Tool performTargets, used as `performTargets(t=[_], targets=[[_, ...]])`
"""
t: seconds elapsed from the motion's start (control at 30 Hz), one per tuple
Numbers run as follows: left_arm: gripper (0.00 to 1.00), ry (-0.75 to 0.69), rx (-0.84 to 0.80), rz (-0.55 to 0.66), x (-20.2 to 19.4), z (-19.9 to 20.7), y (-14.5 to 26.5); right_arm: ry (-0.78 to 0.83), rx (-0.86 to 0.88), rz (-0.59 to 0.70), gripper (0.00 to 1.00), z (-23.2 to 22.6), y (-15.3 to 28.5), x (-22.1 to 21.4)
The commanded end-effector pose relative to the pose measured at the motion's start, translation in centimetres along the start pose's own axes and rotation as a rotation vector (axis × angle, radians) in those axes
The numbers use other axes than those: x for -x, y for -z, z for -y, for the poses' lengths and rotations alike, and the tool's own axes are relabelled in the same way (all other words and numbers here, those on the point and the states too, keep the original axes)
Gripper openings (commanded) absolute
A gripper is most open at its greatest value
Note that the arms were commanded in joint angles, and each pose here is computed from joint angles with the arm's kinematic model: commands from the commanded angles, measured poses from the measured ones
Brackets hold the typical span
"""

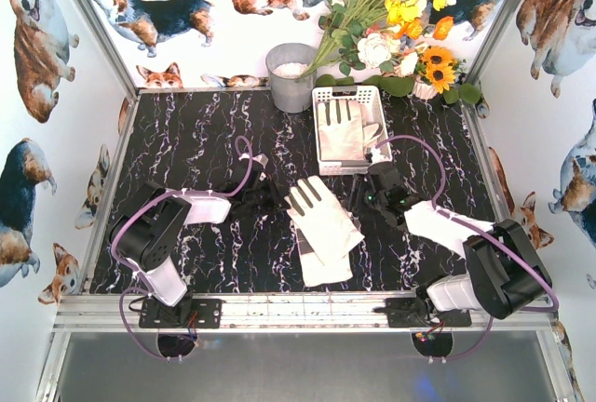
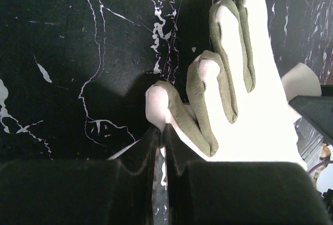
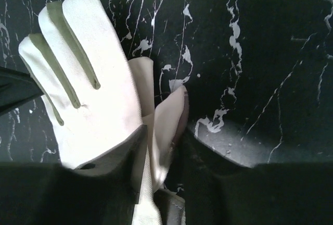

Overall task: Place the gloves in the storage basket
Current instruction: Pair the glove with the glove.

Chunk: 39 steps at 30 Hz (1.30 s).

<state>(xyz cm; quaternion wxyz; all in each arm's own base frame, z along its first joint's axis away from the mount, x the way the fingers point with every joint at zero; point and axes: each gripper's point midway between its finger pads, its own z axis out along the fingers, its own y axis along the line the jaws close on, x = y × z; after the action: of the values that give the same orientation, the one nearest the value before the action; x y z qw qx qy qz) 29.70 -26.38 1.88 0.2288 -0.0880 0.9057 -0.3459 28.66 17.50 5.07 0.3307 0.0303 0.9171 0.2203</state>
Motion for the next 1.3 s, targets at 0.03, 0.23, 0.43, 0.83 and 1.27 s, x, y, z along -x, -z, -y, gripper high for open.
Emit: performTargets(t=[0.03, 0.23, 0.43, 0.83, 1.27], targets=[[0.0, -0.039, 0.016, -0.01, 0.1, 0.2, 0.3, 0.027, 0.056, 0.14, 0.11, -1.3, 0.3, 3.7], [0.0, -0.071, 0.017, 0.033, 1.5, 1.4, 1.7, 0.057, 0.073, 0.156, 0.0, -1.6, 2.2, 3.7], [0.0, -0.132, 0.014, 0.069, 3.3, 3.5, 4.1, 0.07, 0.054, 0.136, 0.0, -2.1, 7.0, 3.9], [0.0, -0.207, -0.015, 0.061, 3.1, 5.1, 4.8, 0.042, 0.096, 0.029, 0.0, -2.7, 8.9, -1.9], [0.0, -0.239, 0.014, 0.03, 0.4, 4.6, 3.2, 0.05, -0.004, 0.03, 0.0, -0.1, 8.2, -4.1]])
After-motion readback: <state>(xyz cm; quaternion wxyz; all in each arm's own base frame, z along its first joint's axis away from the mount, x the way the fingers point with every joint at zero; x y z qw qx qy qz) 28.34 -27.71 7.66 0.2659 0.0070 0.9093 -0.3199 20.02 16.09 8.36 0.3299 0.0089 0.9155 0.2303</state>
